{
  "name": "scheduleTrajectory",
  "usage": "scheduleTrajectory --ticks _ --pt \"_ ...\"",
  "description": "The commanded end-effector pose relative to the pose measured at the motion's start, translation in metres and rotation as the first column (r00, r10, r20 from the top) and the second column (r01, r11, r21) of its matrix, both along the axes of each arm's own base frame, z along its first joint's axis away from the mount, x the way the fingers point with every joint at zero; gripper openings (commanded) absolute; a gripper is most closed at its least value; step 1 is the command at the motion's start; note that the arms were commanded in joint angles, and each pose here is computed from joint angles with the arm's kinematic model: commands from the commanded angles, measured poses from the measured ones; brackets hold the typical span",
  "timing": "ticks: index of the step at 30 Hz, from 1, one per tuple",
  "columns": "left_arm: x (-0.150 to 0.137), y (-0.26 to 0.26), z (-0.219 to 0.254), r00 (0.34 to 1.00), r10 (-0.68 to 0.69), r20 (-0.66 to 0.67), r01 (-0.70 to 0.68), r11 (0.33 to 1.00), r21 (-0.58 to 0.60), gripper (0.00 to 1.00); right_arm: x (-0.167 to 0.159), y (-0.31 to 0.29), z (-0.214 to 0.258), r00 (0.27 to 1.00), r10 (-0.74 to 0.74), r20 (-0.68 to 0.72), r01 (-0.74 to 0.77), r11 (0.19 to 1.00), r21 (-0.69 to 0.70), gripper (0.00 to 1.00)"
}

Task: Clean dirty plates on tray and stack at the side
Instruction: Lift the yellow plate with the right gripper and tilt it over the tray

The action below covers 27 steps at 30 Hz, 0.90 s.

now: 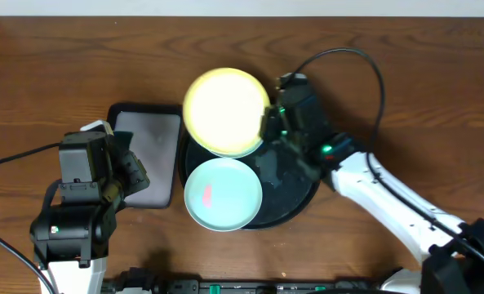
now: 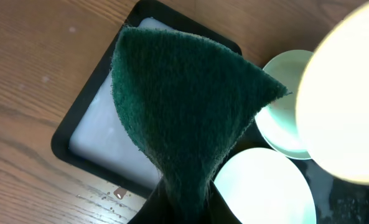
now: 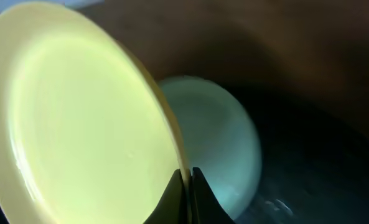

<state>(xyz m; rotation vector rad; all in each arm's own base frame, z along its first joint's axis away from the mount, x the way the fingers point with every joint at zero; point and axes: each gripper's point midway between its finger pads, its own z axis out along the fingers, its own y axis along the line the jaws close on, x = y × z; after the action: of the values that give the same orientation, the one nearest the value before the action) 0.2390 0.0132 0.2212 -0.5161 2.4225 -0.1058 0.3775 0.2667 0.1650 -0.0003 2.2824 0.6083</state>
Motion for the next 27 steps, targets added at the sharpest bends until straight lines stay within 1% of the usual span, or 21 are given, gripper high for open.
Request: scheduleTrajectory --ticks 1,3,9,13,15,18,22,24,26,27 --pt "0.000 0.003 0.001 1.000 0.015 0.004 -0.015 1.000 0.010 0.08 0.006 0.026 0.007 0.992 -0.070 0.110 0.071 0.997 -0.010 0.01" --pt "-0.001 0.004 0.001 1.000 0.019 -0.002 -0.019 1.000 0.014 0.08 0.005 0.042 0.005 0.988 -0.060 0.143 0.061 0.998 0.002 0.01" --pt "-0.018 0.006 -0.011 0.996 0.026 -0.083 -0.024 0.999 0.022 0.08 0.004 0.092 -0.015 0.978 -0.014 0.206 0.007 0.999 0.035 0.02" --pt "-0.025 0.006 -0.015 0.993 0.027 -0.115 -0.025 0.999 0.024 0.08 0.013 0.127 -0.028 0.972 0.033 0.233 -0.038 0.999 0.019 0.01" --pt "-0.027 0.006 -0.016 0.992 0.027 -0.123 -0.025 0.999 0.024 0.08 0.020 0.149 -0.029 0.962 0.076 0.263 -0.075 0.997 -0.013 0.01" --pt "-0.027 0.006 -0.016 0.992 0.027 -0.124 -0.024 0.999 0.025 0.08 0.027 0.178 -0.022 0.932 0.133 0.336 -0.110 0.990 -0.087 0.01" --pt "-0.027 0.006 -0.016 0.992 0.028 -0.124 -0.025 0.999 0.025 0.08 0.032 0.197 0.010 0.861 0.184 0.475 -0.078 0.969 -0.234 0.01" --pt "-0.027 0.006 -0.016 0.992 0.029 -0.124 -0.026 0.999 0.027 0.08 0.033 0.199 0.030 0.814 0.216 0.540 -0.039 0.947 -0.320 0.01" --pt "-0.027 0.010 -0.016 0.991 0.044 -0.124 -0.038 0.998 0.047 0.08 0.031 0.205 0.053 0.734 0.302 0.608 -0.014 0.902 -0.431 0.01" --pt "-0.028 0.013 -0.016 0.991 0.052 -0.124 -0.045 0.997 0.058 0.08 0.030 0.207 0.057 0.714 0.326 0.620 -0.011 0.890 -0.455 0.01"
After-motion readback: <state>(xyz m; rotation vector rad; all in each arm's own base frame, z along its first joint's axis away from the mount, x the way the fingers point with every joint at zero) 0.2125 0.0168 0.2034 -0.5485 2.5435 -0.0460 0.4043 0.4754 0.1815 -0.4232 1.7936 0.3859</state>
